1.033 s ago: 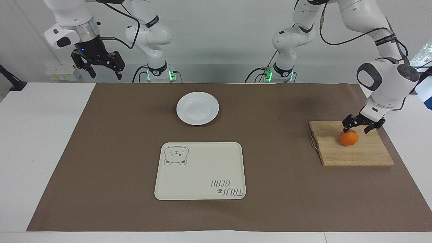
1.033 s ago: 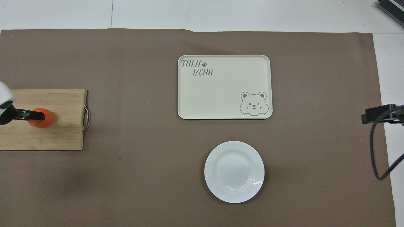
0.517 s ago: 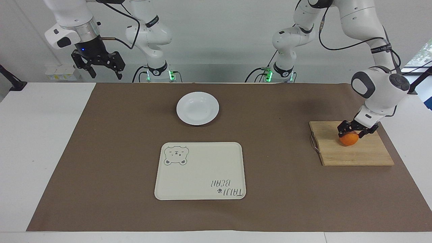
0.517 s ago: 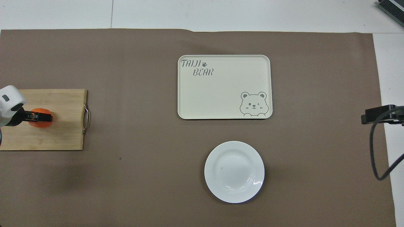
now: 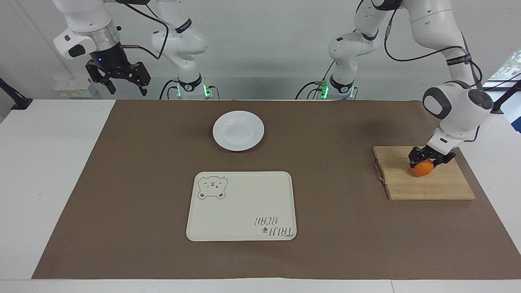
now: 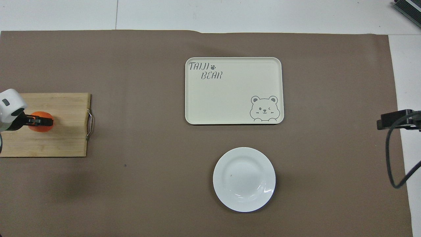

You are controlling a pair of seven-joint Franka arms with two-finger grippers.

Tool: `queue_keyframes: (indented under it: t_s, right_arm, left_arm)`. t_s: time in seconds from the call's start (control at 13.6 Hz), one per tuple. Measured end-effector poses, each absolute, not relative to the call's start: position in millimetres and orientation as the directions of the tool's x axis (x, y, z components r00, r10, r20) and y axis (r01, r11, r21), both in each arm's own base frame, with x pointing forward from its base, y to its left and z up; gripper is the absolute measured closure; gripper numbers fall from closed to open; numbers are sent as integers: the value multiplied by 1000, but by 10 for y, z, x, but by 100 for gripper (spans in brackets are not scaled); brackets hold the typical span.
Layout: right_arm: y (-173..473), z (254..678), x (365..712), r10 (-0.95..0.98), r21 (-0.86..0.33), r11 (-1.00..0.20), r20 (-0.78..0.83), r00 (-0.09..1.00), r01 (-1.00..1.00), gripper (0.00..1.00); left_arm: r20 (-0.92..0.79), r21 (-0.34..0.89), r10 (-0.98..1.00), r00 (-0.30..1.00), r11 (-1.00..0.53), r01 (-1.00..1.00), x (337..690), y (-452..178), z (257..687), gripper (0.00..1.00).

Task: Place orange and plate with both arms
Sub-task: 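Lower the left gripper onto the orange and close it, then carry the orange with the left gripper over the white plate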

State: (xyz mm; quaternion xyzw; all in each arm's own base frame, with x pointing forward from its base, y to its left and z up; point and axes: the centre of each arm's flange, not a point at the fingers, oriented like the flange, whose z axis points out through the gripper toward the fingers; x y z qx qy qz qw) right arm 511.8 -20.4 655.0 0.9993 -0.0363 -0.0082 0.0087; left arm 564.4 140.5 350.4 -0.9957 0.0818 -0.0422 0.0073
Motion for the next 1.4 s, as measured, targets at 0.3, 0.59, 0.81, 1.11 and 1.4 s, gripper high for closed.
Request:
queue_keyframes:
  t_s: [0.3,0.59,0.81,1.11,1.4]
  right_arm:
    - [-215,6550,5117,-75,18,-997,-16,997,-74,0]
    - [-215,6548,5116,-75,18,-997,-16,997,-74,0]
    - [-218,6549,5115,-75,18,-997,-16,997,-75,0]
    - [-220,6540,5109,-76,18,-997,-18,997,-75,0]
    - [-228,6531,5098,-77,18,-997,-20,997,-77,0]
  left_arm:
    - [79,-10,-191,978,-982,-191,5602,589,4077,22]
    - [77,14,-236,969,-971,-238,5434,-1231,4206,22]
    - [81,27,-304,949,-951,-307,5079,-2342,4168,22]
    - [151,94,-281,948,-950,-297,4460,-3612,4104,22]
    - [123,257,-254,959,-926,-278,3986,-4243,4105,22]
